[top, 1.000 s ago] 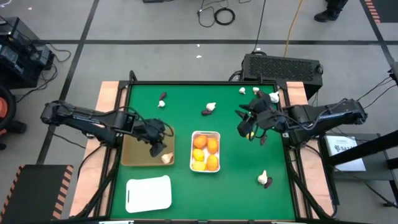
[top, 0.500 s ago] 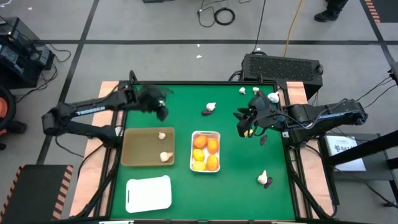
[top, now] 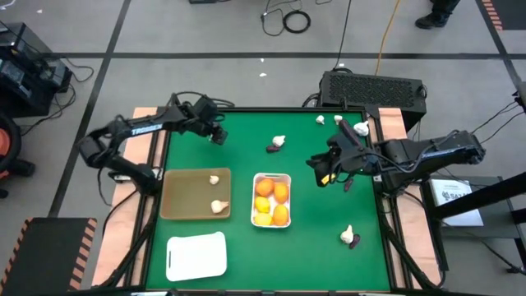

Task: Sort produce into baskets
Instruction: Put the white garlic into the orange bin

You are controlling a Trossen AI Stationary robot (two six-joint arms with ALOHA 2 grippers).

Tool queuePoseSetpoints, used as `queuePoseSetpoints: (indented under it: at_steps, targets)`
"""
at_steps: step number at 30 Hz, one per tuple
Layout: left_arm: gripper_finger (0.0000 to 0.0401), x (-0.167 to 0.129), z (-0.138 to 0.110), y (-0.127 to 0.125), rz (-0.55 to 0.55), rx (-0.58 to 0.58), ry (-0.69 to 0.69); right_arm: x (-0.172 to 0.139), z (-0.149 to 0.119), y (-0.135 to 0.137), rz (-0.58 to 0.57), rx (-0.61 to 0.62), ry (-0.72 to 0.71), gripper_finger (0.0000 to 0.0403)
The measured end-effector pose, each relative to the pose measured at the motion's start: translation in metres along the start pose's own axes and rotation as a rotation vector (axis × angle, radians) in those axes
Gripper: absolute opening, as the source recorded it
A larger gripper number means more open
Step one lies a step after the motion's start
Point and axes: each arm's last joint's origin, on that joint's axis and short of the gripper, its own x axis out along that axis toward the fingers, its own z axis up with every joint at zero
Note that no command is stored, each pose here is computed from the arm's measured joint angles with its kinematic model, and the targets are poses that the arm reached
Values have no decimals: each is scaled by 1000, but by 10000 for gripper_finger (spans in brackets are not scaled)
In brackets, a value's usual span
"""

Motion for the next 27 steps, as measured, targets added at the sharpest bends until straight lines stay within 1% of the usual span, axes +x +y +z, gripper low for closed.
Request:
queuePoseSetpoints:
  at_steps: [3,9,15,19,27]
  targets:
    - [232,10,-1,1,26,-35,35,-1,-4,3,14,16,12,122]
    - [232,33,-5,3,100,-58,94,-4,-8,6,32,26,26,122]
    - [232,54,-10,5,164,-48,153,-4,-9,7,31,25,23,122]
    - [232,63,-12,6,172,-47,170,-4,-9,7,29,5,21,122]
    - [231,65,-12,5,158,-43,176,-4,-10,5,11,-15,33,122]
